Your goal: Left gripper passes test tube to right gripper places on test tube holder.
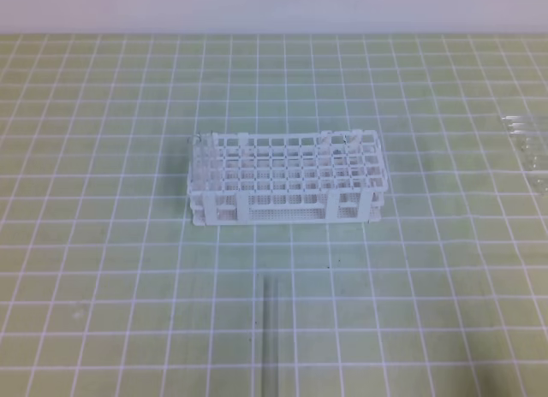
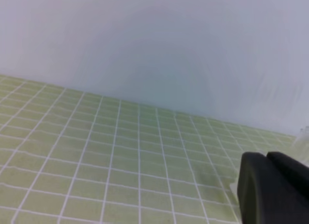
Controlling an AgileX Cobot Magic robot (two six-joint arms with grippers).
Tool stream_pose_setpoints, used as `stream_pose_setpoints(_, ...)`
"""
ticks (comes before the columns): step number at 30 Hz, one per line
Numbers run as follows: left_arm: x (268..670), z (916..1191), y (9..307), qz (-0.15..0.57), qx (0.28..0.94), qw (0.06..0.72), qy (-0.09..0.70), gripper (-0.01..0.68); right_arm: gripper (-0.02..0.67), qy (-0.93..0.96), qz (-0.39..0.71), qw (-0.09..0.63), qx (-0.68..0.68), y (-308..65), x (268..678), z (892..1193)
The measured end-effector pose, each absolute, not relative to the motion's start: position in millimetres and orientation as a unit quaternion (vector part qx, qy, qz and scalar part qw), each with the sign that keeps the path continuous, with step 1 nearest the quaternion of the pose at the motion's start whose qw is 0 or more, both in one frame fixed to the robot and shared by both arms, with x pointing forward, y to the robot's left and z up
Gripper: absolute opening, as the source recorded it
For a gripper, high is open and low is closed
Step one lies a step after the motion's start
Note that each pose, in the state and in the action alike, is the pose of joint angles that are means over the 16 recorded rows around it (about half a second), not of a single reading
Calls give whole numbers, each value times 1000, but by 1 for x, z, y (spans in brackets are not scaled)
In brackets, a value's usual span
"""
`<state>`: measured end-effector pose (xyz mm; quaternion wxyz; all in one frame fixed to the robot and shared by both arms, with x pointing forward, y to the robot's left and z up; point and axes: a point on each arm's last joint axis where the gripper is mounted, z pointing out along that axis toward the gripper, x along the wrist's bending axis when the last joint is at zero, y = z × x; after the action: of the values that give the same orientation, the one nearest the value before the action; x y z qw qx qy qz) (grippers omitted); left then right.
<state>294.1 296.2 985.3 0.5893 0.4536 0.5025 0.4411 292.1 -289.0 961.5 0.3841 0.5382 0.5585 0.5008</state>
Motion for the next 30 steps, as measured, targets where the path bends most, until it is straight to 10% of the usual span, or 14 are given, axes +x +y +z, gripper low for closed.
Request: stream_pose_setpoints(30,304,996,294,332,415,605,593,0,-16,391,647,323,570,-290,295,997)
